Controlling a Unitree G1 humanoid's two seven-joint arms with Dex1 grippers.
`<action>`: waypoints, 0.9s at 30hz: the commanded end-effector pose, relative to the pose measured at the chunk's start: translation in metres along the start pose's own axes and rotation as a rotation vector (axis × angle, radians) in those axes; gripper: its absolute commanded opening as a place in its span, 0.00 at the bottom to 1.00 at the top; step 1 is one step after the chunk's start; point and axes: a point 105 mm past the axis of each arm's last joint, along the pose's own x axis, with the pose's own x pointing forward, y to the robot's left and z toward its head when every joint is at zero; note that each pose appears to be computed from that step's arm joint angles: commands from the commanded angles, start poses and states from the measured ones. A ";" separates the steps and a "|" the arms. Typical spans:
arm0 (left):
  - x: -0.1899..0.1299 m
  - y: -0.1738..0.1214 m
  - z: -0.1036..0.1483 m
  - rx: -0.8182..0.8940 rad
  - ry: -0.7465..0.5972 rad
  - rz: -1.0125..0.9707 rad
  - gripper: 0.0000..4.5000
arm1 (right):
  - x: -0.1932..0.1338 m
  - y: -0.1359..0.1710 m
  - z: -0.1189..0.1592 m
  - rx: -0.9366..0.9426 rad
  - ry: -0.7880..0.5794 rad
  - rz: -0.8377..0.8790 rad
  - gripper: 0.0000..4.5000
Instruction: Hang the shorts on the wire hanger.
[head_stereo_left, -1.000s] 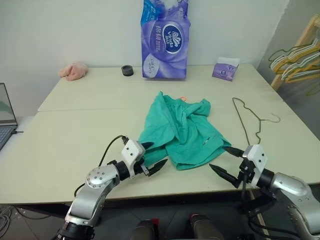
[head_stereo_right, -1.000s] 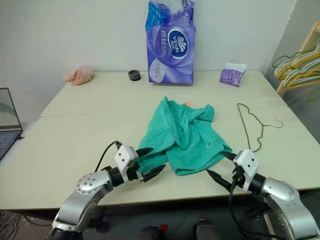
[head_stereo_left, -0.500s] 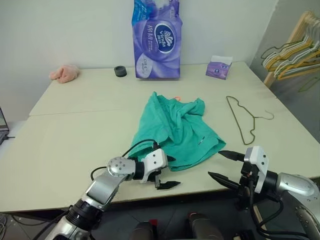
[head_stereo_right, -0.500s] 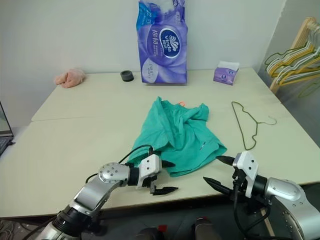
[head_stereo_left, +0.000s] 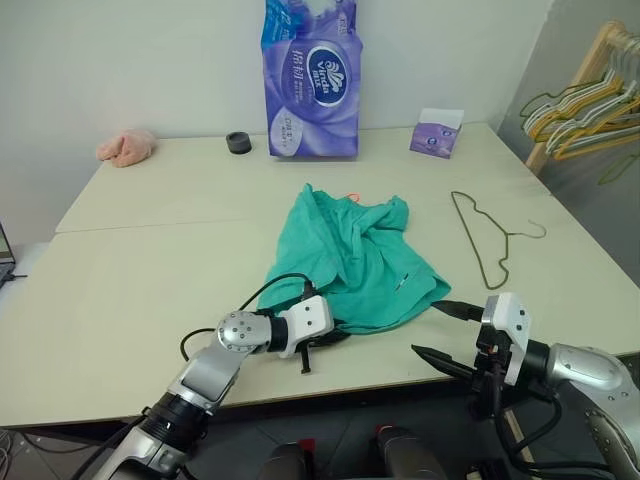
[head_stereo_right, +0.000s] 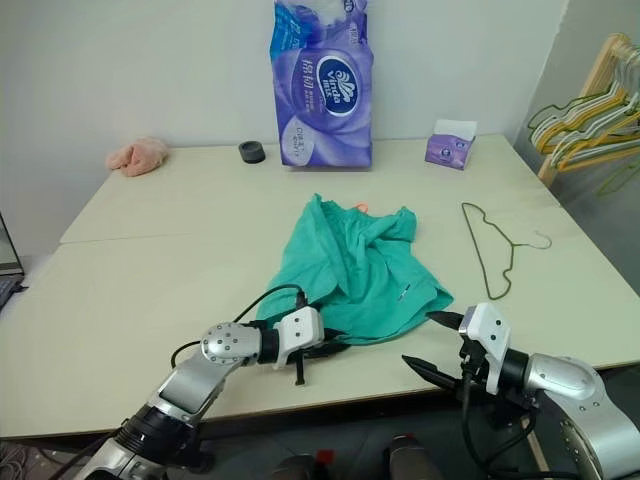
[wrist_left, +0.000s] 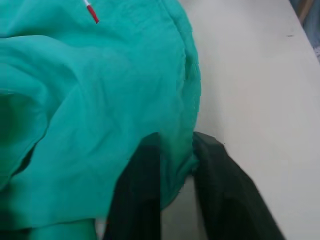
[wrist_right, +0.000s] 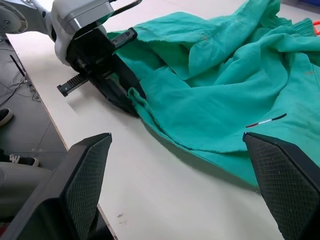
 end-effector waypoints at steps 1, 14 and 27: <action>-0.024 0.012 -0.003 -0.003 -0.010 0.099 0.01 | 0.000 -0.003 0.007 -0.066 -0.003 0.027 1.00; -0.191 0.114 -0.070 -0.063 0.194 0.919 0.01 | 0.013 -0.019 0.014 -0.174 0.015 0.135 1.00; -0.200 0.097 -0.034 -0.156 0.004 0.756 0.71 | 0.026 -0.018 0.026 -0.222 -0.025 0.195 1.00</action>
